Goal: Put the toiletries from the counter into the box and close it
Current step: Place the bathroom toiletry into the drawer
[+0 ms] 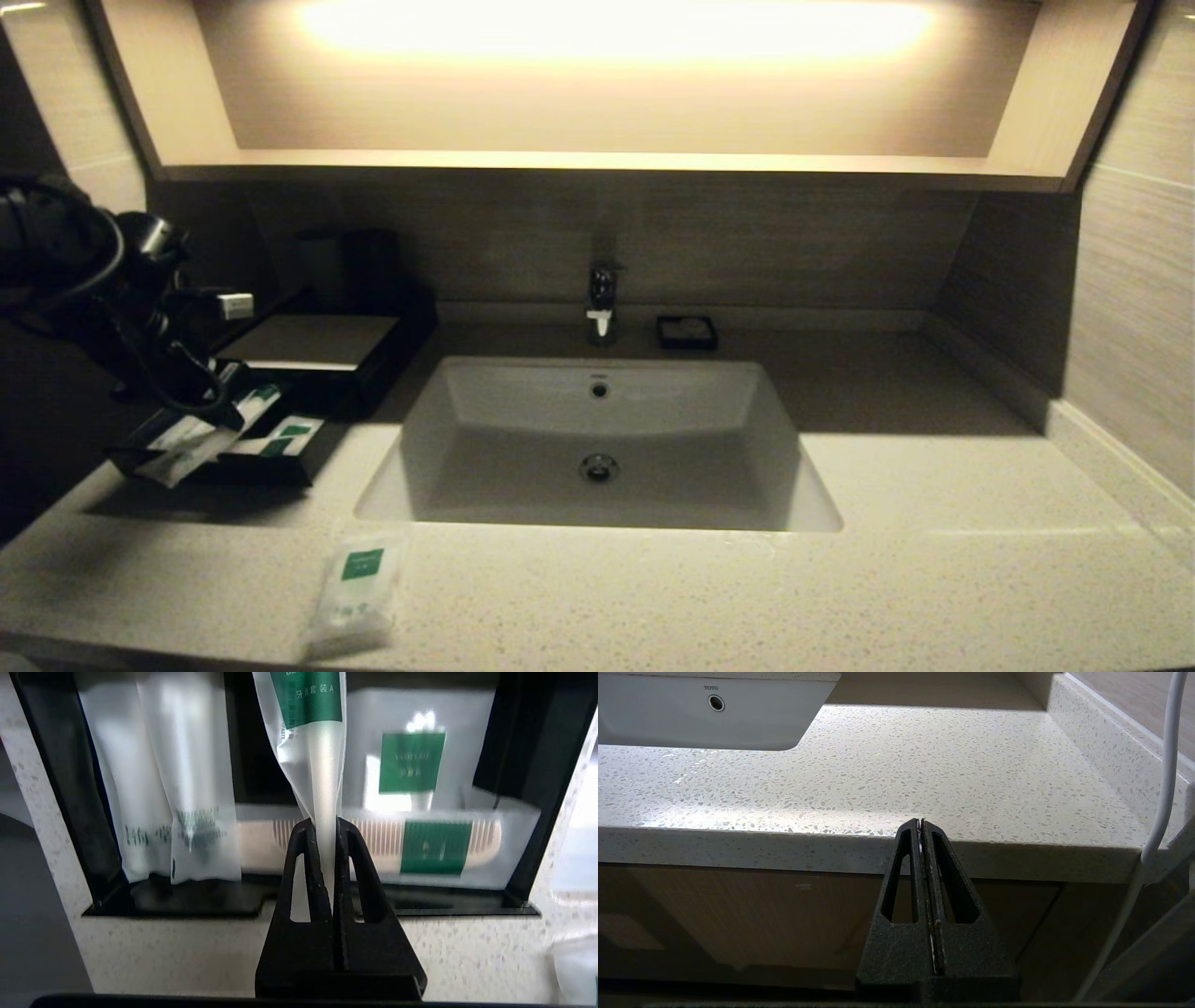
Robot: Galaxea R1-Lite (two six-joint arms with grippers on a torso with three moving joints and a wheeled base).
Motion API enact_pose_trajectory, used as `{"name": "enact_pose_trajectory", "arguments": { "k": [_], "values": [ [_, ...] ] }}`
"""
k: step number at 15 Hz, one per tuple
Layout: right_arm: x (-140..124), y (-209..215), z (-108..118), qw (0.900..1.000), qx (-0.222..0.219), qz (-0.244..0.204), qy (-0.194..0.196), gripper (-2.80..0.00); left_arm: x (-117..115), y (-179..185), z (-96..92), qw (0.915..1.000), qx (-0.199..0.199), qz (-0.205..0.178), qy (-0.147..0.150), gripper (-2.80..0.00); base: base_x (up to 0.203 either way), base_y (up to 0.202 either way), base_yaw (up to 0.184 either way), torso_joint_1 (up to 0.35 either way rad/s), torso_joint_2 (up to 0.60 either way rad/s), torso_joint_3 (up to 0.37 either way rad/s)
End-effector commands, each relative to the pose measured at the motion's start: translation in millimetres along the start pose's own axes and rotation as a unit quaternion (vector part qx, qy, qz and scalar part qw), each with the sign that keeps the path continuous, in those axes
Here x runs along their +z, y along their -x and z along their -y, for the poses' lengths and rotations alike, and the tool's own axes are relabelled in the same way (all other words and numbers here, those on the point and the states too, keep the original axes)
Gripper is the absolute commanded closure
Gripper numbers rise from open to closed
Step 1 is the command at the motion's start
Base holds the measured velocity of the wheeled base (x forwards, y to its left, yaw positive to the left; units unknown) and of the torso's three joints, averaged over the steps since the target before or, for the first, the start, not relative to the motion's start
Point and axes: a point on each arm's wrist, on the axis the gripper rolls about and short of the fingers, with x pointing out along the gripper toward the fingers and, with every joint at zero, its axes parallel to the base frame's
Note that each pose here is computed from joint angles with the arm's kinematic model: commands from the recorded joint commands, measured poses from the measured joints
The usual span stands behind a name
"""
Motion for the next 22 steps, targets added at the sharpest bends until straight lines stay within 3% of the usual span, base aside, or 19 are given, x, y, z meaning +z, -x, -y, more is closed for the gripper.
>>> {"name": "enact_pose_trajectory", "arguments": {
  "k": [1,10,22],
  "values": [
    [0,0,0,1.0,0.0,-0.001,0.0,0.0,1,-4,-0.6,1.0,-0.001,-0.002,0.001,0.0,0.0,0.0,0.0,0.0,0.0,0.0],
    [0,0,0,1.0,0.0,-0.001,0.0,0.0,8,-16,-4.0,0.9996,0.006,0.017,0.022,0.0,0.0,0.0,0.0,0.0,0.0,0.0],
    [0,0,0,1.0,0.0,-0.001,0.0,0.0,20,-25,2.6,0.9986,0.01,0.047,0.021,0.0,0.0,0.0,0.0,0.0,0.0,0.0]
  ]
}}
